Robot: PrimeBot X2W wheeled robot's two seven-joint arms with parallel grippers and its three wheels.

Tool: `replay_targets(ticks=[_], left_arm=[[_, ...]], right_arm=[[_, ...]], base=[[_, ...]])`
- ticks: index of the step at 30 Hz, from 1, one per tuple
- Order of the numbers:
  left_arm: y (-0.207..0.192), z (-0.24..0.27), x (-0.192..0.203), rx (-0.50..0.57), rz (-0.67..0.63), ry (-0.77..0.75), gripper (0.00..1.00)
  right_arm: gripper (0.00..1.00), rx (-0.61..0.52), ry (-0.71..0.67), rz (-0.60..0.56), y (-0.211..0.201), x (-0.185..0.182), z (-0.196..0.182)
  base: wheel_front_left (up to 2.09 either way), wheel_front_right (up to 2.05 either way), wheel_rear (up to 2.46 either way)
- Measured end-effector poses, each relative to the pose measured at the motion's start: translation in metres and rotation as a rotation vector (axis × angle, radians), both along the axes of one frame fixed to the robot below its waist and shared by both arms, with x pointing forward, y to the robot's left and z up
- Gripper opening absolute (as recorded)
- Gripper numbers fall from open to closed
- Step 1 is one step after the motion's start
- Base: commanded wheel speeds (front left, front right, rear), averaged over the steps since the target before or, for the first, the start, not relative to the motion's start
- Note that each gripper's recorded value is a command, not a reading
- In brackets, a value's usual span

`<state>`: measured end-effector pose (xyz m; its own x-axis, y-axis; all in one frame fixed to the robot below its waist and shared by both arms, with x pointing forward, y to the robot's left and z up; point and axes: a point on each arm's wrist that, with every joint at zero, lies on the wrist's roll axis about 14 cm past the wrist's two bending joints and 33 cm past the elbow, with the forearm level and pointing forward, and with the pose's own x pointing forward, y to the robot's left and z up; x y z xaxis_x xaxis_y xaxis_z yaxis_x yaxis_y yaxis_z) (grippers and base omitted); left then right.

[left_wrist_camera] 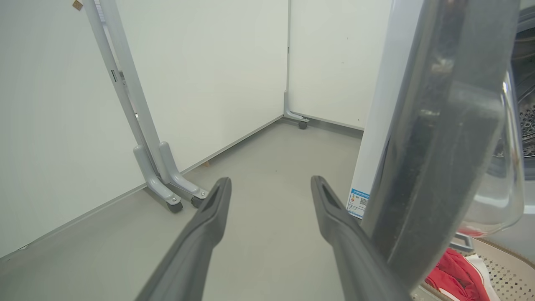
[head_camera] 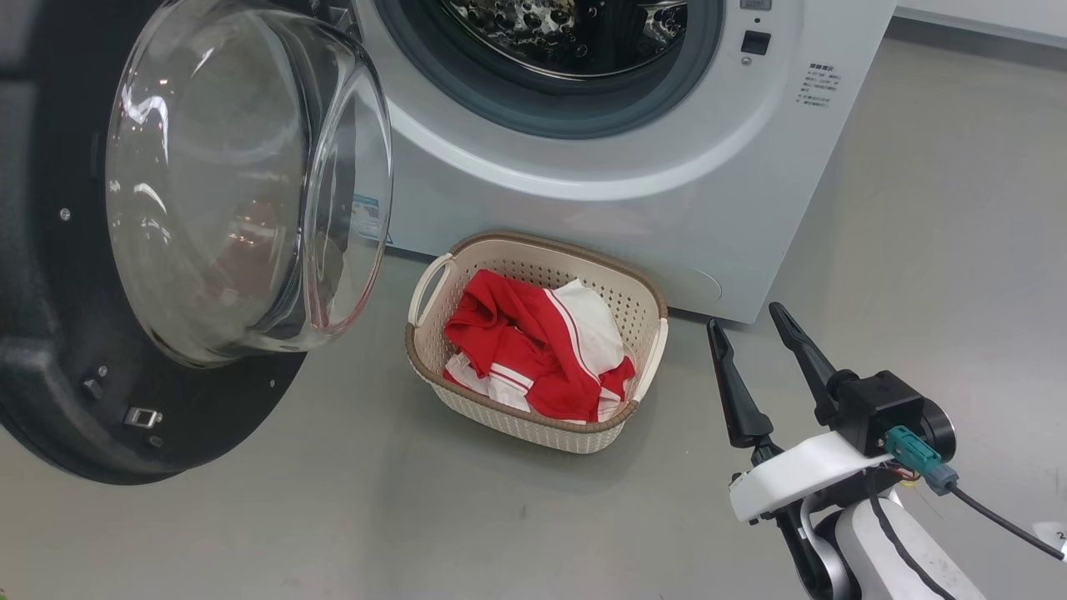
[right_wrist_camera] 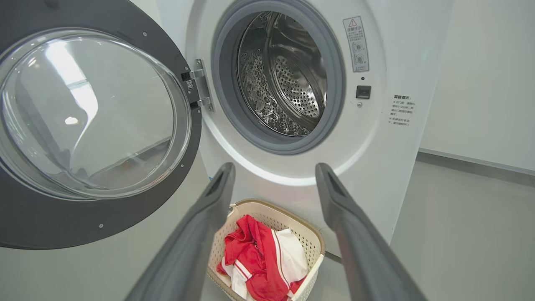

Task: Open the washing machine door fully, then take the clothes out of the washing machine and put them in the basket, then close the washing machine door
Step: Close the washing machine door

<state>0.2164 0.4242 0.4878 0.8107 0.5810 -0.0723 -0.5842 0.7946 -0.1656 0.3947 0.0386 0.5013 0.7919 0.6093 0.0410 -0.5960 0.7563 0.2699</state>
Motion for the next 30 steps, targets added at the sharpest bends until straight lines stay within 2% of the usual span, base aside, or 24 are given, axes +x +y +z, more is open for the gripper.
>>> replay_targets(ticks=[14, 15, 16, 17, 30], left_arm=[[-0.001, 0.0001, -0.0006, 0.016, -0.004, -0.002, 1.0], [-0.0011, 0.0001, -0.0006, 0.017, -0.004, -0.001, 0.94], [-0.0013, 0.0001, -0.0005, 0.017, -0.004, -0.002, 0.31], [-0.0017, -0.0002, -0.0003, 0.017, -0.006, -0.002, 0.0], [-0.0007, 0.0081, 0.0036, 0.054, -0.04, 0.005, 0.0]], right_arm=[[1.0, 0.003, -0.007, -0.002, -0.0004, -0.0005, 0.0018], [1.0, 0.003, -0.007, -0.002, -0.0004, -0.0005, 0.0018], [1.0, 0.003, -0.007, -0.002, -0.0003, -0.0006, 0.0017], [1.0, 0.003, -0.007, -0.002, -0.0002, -0.0006, 0.0016], [1.0, 0.002, -0.007, 0.0, 0.0003, -0.0013, 0.0018]], base=[[0.0, 0.0, 0.0], [0.0, 0.0, 0.0], [0.0, 0.0, 0.0], [0.0, 0.0, 0.0], [0.0, 0.0, 0.0]])
